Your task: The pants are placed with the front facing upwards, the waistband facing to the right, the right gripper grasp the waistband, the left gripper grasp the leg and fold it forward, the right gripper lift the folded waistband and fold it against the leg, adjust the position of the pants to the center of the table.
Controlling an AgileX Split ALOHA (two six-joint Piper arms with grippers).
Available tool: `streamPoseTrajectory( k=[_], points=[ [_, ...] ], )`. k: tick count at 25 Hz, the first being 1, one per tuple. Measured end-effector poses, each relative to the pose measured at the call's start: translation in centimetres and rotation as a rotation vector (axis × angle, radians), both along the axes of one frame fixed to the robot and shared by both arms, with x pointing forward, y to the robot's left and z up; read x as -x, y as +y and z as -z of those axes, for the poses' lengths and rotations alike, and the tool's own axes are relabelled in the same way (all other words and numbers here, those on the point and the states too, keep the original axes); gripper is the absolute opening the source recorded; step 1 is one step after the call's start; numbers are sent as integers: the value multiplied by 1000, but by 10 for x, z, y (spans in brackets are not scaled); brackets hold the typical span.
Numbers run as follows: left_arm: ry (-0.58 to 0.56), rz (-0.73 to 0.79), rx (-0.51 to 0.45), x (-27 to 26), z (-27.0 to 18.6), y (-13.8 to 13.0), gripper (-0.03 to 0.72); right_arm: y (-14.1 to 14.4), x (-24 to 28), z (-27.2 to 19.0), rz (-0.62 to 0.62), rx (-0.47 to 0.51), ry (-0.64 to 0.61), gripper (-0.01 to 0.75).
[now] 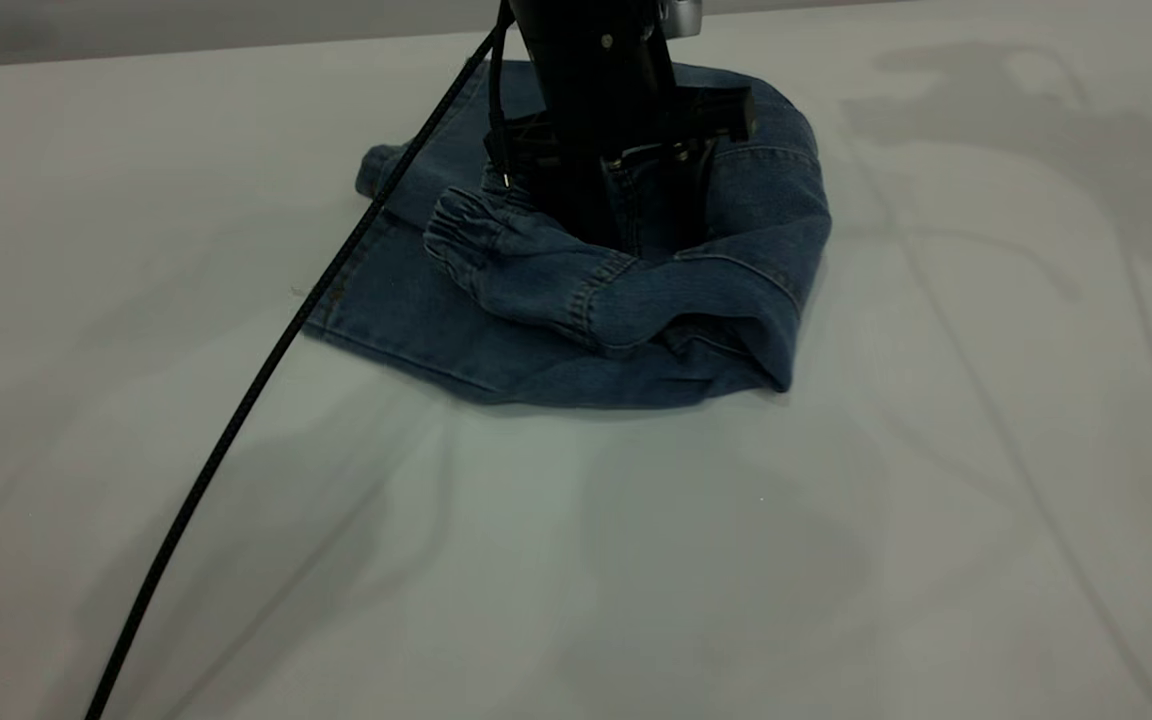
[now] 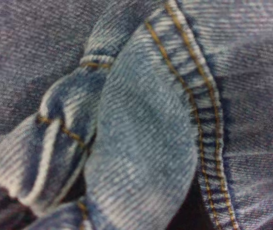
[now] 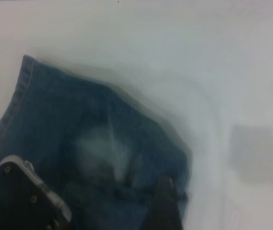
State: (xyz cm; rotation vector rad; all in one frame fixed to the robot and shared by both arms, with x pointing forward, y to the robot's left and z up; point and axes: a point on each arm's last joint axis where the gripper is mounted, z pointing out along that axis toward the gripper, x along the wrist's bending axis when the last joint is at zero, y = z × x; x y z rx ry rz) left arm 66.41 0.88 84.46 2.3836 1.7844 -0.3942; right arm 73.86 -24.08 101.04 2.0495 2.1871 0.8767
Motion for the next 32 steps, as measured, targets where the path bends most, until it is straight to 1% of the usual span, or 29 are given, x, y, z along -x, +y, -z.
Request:
streamPoseTrajectory(
  k=[4, 7, 13, 17, 25, 27, 32],
  points=[
    [36, -92, 65, 1, -2, -7, 457, 0, 0, 0, 0, 0, 0, 532],
    [43, -118, 111, 0, -4, -11, 457, 0, 0, 0, 0, -1, 1, 532],
    [53, -119, 117, 1, -5, -11, 457, 0, 0, 0, 0, -1, 1, 532],
    [58, -73, 117, 0, -16, -8, 456, 0, 0, 0, -1, -1, 2, 532],
    [-97, -26, 193, -22, -53, -6, 456, 0, 1, 0, -7, 8, 14, 532],
    [-151, 3, 203, -26, -66, -5, 455, -1, 2, -1, -12, 13, 13, 532],
    [-297, 108, 220, -35, -108, 10, 455, -1, 5, -10, -73, 34, -6, 532]
  ],
)
